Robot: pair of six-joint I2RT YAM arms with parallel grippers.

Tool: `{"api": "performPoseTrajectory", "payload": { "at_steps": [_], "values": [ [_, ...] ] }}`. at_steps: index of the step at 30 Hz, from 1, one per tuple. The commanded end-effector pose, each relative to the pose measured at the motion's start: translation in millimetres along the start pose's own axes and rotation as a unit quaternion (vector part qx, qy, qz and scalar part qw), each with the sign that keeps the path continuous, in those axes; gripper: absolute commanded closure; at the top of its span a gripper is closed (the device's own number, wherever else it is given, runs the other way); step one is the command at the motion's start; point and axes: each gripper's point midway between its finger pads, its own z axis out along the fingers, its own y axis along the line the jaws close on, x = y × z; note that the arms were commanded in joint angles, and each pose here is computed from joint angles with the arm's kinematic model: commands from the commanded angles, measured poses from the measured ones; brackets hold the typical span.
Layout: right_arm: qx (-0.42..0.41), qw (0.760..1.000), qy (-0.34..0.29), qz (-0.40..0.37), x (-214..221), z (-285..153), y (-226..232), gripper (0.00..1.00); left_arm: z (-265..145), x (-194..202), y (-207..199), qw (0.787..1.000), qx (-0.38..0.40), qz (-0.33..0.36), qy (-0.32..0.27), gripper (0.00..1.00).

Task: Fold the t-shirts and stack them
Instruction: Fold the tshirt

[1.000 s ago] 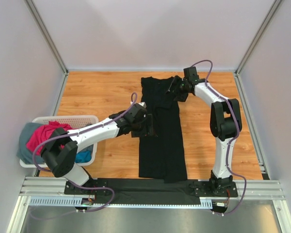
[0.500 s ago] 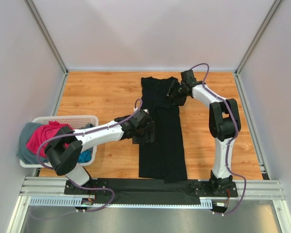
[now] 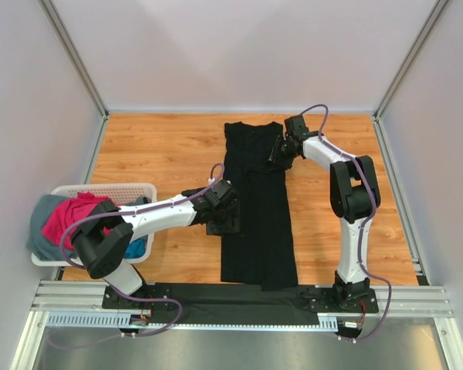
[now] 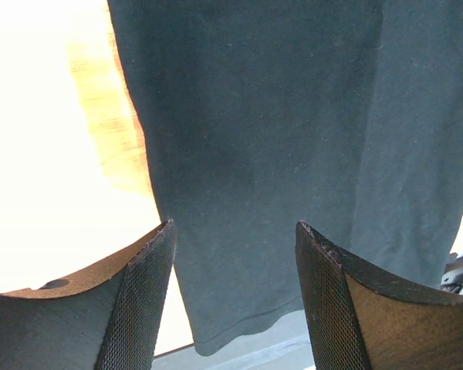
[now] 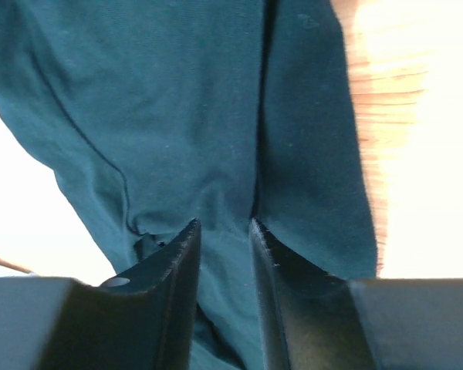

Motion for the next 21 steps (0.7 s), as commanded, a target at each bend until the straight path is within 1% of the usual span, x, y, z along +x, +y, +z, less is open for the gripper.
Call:
{"api": "performPoseTrajectory", "payload": {
  "at_steps": [1, 4, 5, 8, 12, 15, 17, 18, 19, 20, 21],
  "values": [
    [0.012, 1.000, -0.002, -0.013, -5, 0, 0, 0.64, -5, -3, -2, 1.000, -0.001, -0.005, -0.006, 0.30],
    [0.030, 0.999, -0.002, -0.017, -4, -5, -7, 0.56, -6, -4, -1, 1.000, -0.001, -0.005, -0.006, 0.30],
    [0.036, 0.999, -0.002, -0.019, -2, -6, -9, 0.52, -6, -4, 0, 1.000, -0.003, -0.005, -0.006, 0.30],
    [0.042, 0.999, -0.009, -0.027, -4, -11, -11, 0.50, -6, -7, 4, 1.000, -0.013, -0.004, -0.016, 0.30],
    [0.028, 0.999, -0.006, -0.026, -3, -3, -6, 0.54, -4, -7, 9, 1.000, -0.018, -0.008, -0.012, 0.30],
    [0.021, 0.999, 0.002, -0.025, -1, 5, -3, 0.59, -5, -8, 12, 1.000, -0.021, -0.011, -0.013, 0.30],
    [0.016, 1.000, 0.000, -0.025, -4, 7, 1, 0.66, -8, -9, 16, 0.999, -0.024, -0.012, -0.016, 0.30],
    [0.016, 1.000, 0.000, -0.026, -4, 8, 2, 0.71, -8, -9, 18, 0.999, -0.027, -0.013, -0.017, 0.30],
    [0.015, 1.000, -0.003, -0.026, -7, 7, 3, 0.81, -10, -10, 19, 0.999, -0.027, -0.014, -0.020, 0.30],
    [0.015, 1.000, -0.005, -0.026, -9, 7, 5, 0.87, -11, -10, 20, 0.999, -0.028, -0.014, -0.020, 0.30],
    [0.016, 0.999, -0.007, -0.027, -11, 5, 5, 0.96, -11, -10, 23, 0.999, -0.031, -0.016, -0.019, 0.30]
  ]
}}
